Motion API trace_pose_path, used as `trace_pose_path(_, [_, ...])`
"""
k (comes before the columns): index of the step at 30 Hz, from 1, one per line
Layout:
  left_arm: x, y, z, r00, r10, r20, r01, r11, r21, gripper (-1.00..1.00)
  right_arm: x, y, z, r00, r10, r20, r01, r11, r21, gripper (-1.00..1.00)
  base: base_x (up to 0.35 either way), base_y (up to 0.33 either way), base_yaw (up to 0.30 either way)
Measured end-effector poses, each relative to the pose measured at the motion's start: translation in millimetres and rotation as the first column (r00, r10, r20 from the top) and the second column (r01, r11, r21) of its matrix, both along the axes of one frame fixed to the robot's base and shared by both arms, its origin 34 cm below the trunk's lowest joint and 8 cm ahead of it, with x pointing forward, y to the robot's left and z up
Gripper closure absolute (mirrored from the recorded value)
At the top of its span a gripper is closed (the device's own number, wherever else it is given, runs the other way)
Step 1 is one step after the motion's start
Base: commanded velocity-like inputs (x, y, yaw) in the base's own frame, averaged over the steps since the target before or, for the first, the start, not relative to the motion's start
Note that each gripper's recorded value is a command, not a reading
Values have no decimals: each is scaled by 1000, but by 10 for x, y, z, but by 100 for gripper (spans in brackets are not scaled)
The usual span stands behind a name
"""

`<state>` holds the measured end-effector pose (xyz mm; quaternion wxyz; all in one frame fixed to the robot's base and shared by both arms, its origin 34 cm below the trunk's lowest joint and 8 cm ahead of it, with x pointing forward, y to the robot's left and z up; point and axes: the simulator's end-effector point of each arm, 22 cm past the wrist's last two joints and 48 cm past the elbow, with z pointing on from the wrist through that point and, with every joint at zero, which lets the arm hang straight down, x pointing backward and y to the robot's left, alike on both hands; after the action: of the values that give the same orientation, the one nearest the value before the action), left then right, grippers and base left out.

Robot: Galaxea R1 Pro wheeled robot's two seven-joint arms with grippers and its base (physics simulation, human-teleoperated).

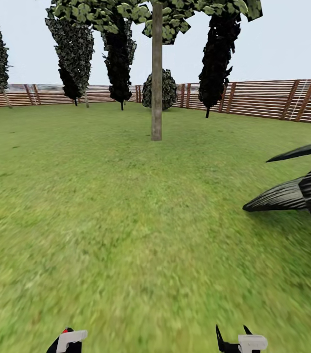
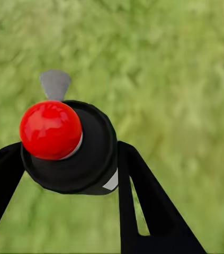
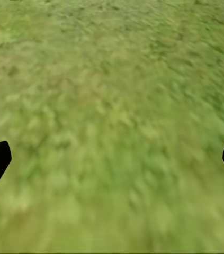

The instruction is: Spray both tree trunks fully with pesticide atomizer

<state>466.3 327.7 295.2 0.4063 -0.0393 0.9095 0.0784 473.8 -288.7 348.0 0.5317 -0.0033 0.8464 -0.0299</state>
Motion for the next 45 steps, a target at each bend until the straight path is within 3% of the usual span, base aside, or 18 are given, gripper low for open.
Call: trace_pose_path(45, [0,3,0,1000,1,0,-1,1000,1,100,-2,0,-1,1000,0,0,0,1000,0,-100,338,0,0])
